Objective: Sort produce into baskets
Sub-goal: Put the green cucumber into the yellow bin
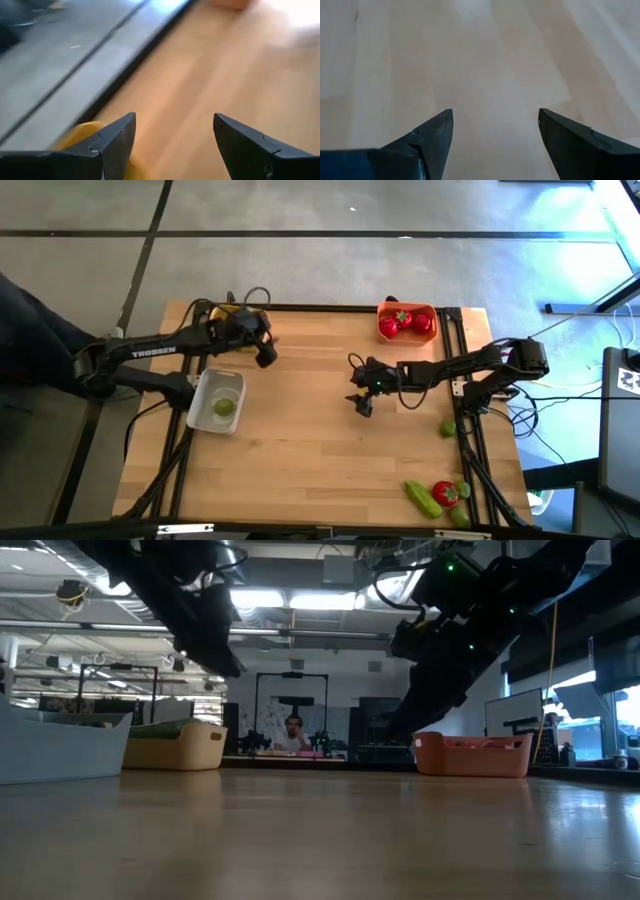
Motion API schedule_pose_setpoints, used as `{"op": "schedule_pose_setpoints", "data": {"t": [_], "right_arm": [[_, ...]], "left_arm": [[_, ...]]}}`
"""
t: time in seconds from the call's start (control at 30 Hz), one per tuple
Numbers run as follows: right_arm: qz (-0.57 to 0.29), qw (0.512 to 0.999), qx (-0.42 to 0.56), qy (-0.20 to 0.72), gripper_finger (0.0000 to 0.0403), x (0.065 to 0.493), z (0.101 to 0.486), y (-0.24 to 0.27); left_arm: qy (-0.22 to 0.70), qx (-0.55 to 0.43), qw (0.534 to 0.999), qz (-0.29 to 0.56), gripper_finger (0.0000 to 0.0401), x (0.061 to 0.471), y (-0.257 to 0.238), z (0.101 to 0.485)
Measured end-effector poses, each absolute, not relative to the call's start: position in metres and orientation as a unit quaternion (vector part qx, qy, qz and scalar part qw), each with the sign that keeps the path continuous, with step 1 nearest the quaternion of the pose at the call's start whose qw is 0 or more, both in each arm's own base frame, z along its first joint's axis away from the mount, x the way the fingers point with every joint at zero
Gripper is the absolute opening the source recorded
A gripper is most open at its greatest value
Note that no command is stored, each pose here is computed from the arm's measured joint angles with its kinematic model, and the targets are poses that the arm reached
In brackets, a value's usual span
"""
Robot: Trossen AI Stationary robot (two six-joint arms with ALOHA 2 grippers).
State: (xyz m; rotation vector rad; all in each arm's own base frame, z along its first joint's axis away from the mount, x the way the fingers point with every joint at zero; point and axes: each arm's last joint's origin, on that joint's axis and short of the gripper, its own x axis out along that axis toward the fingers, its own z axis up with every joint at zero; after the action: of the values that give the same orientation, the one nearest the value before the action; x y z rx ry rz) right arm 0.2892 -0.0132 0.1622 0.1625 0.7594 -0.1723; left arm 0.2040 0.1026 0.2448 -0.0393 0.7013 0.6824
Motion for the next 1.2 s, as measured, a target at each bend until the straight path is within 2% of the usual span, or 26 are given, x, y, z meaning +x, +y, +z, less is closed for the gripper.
{"op": "schedule_pose_setpoints", "data": {"t": [0.17, 0.47, 0.77, 0.97, 1.2], "right_arm": [[-0.070, 0.910, 0.093, 0.397, 0.0282, 0.289, 0.173, -0.010], [-0.041, 0.889, 0.077, 0.449, 0.0282, 0.287, 0.215, 0.018], [0.004, 0.818, 0.097, 0.566, 0.0282, 0.263, 0.250, 0.070], [0.013, 0.767, 0.137, 0.627, 0.0282, 0.240, 0.252, 0.107], [0.010, 0.745, 0.171, 0.645, 0.0282, 0.216, 0.250, 0.153]], "left_arm": [[0.338, -0.017, 0.911, 0.235, 0.0263, 0.216, 0.073, 0.241], [0.308, -0.042, 0.934, 0.178, 0.0263, 0.225, 0.038, 0.226], [0.287, -0.064, 0.942, 0.163, 0.0263, 0.224, 0.024, 0.211], [0.283, -0.062, 0.943, 0.165, 0.0263, 0.224, 0.021, 0.211], [0.282, -0.065, 0.942, 0.172, 0.0263, 0.224, 0.021, 0.211]]}}
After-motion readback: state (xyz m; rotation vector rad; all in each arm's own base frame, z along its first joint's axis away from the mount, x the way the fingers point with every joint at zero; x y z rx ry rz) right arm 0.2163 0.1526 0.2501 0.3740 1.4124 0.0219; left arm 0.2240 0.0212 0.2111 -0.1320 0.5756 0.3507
